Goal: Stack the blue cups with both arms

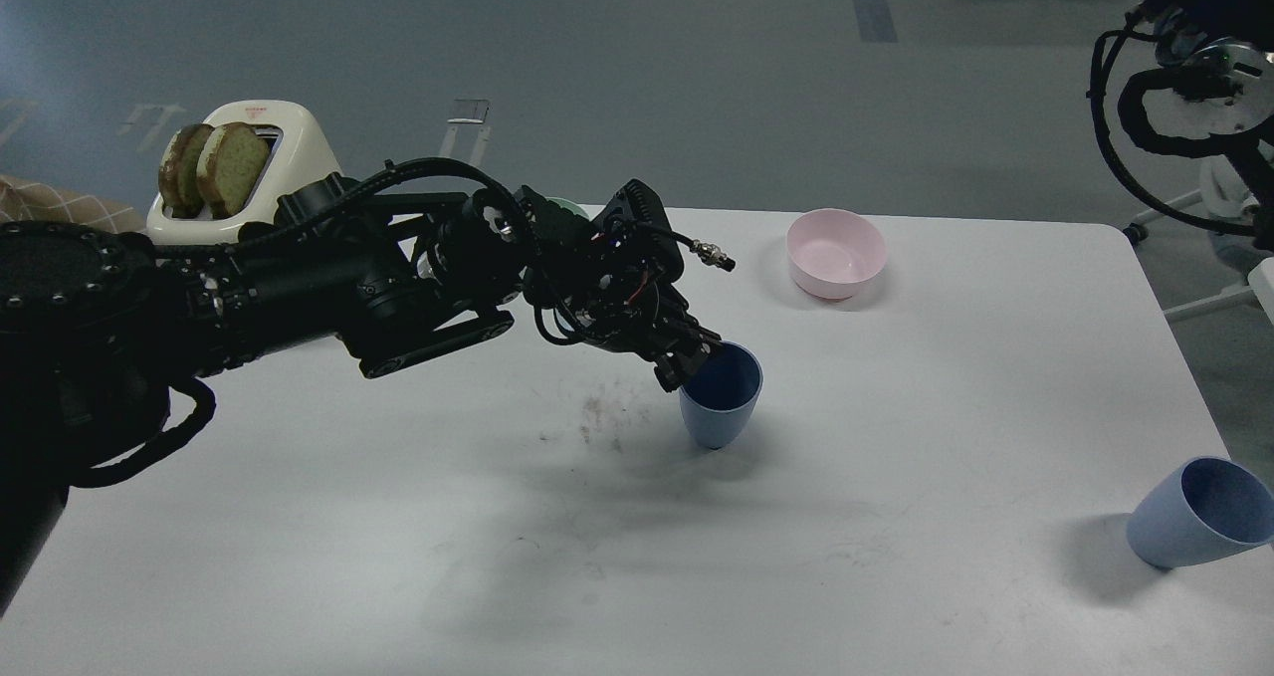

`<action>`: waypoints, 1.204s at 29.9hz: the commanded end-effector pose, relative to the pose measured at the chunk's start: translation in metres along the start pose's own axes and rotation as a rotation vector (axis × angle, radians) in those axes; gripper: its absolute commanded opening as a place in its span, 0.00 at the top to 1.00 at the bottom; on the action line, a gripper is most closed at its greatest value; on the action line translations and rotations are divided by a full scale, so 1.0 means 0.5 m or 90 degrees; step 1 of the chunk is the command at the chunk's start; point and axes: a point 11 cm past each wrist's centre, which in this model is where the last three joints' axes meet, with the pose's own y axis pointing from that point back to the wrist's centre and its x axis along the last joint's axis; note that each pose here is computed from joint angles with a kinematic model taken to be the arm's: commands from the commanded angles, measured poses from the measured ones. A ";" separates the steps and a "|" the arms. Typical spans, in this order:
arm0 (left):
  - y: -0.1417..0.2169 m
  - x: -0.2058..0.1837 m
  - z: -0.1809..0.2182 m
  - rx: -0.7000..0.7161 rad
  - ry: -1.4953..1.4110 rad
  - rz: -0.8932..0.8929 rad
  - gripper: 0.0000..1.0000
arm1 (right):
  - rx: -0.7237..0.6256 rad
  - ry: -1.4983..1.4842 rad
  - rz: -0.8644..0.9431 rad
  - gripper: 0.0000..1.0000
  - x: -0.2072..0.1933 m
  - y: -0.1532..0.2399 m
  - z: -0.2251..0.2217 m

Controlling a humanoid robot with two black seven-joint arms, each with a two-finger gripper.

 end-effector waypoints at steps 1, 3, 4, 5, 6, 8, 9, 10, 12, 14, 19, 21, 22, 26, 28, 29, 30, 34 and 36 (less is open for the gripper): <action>0.003 0.002 -0.003 0.002 0.000 0.002 0.71 | -0.001 0.001 0.001 0.00 0.002 0.002 -0.001; 0.004 0.002 -0.004 0.002 0.002 0.002 0.60 | -0.001 0.001 0.001 0.00 0.002 0.002 -0.001; 0.005 0.002 -0.005 0.003 0.004 0.004 0.50 | -0.003 0.002 0.000 0.00 0.002 0.002 0.002; 0.006 0.002 -0.006 0.004 0.005 0.004 0.46 | -0.007 0.004 -0.001 0.00 0.001 0.003 0.004; 0.008 0.001 -0.007 0.004 0.007 0.005 0.36 | -0.009 0.004 -0.001 0.00 0.001 0.003 0.006; 0.011 0.003 -0.009 0.006 0.009 0.008 0.24 | -0.009 0.004 -0.001 0.00 0.001 0.004 0.006; 0.014 0.003 -0.012 0.007 0.011 0.010 0.20 | -0.009 0.004 -0.001 0.00 0.001 0.004 0.006; 0.017 0.004 -0.013 0.008 0.011 0.011 0.18 | -0.010 0.005 -0.001 0.00 0.002 0.004 0.006; 0.034 0.005 -0.027 0.019 0.011 0.014 0.11 | -0.010 0.005 -0.001 0.00 0.002 0.005 0.006; 0.060 0.028 -0.040 0.029 0.013 0.032 0.08 | -0.010 0.009 0.004 0.00 0.009 0.009 0.003; 0.146 0.109 -0.062 0.024 0.081 0.131 0.04 | -0.010 0.016 0.008 0.00 0.022 0.022 -0.008; 0.209 0.169 -0.085 0.011 0.170 0.236 0.03 | -0.017 0.023 0.012 0.00 0.034 0.039 -0.011; 0.228 0.184 -0.092 0.004 0.200 0.269 0.03 | -0.021 0.023 0.013 0.00 0.037 0.046 -0.009; 0.318 0.220 -0.128 -0.051 0.378 0.422 0.02 | -0.038 0.030 0.030 0.00 0.069 0.102 -0.011; 0.360 0.218 -0.148 -0.074 0.456 0.481 0.02 | -0.054 0.033 0.041 0.00 0.087 0.141 -0.006; 0.371 0.215 -0.155 -0.082 0.481 0.500 0.02 | -0.059 0.034 0.045 0.00 0.093 0.155 -0.005; 0.380 0.214 -0.159 -0.091 0.504 0.518 0.02 | -0.065 0.036 0.050 0.00 0.099 0.168 -0.003; 0.395 0.148 -0.202 -0.149 0.708 0.629 0.02 | -0.107 0.048 0.087 0.00 0.142 0.273 -0.002; 0.398 0.137 -0.209 -0.172 0.756 0.658 0.02 | -0.121 0.054 0.093 0.00 0.150 0.303 -0.006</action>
